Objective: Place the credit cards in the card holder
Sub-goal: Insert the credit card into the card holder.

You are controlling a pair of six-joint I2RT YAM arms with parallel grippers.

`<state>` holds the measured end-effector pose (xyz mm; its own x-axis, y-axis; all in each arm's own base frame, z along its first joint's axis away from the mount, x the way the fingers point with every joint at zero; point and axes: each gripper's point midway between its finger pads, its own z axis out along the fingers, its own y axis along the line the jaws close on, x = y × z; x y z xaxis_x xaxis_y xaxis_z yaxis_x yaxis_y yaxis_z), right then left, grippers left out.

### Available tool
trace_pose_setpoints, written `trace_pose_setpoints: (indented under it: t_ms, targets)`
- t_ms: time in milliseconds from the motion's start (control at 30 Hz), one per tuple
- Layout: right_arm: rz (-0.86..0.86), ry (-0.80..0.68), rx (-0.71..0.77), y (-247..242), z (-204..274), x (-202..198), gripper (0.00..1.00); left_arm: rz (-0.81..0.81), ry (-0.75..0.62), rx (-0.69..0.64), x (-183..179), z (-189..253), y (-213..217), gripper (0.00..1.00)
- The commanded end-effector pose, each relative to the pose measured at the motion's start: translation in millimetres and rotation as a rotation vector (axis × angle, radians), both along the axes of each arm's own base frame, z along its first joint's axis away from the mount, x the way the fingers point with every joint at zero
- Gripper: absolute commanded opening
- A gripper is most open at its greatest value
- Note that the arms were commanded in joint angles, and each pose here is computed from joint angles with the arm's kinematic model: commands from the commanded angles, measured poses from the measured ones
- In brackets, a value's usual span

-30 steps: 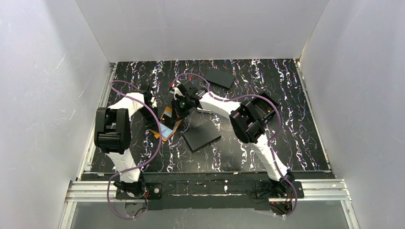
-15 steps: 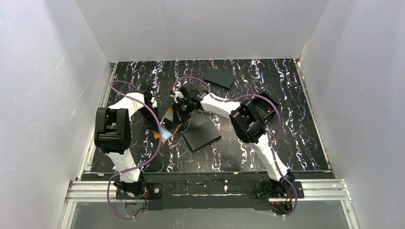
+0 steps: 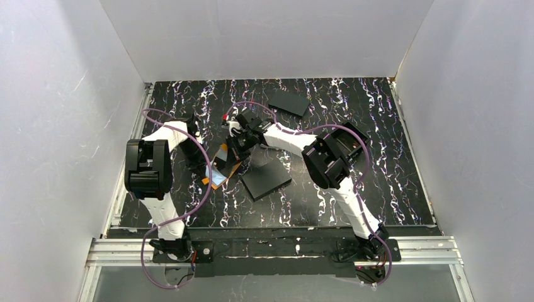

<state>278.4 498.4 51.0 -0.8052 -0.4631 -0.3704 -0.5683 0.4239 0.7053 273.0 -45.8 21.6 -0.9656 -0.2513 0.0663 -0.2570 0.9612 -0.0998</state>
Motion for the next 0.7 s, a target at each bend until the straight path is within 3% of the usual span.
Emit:
trace_pose_setpoints:
  t_ms: [0,667]
  targets:
    - [0.054,-0.043,-0.023,-1.2,-11.2,2.9,0.01,-0.028,0.05,0.025,-7.6,-9.2,4.9,0.03]
    - [0.057,-0.158,-0.008,4.4,-17.1,23.9,0.01,-0.048,0.036,0.047,-3.4,-11.6,8.8,0.0]
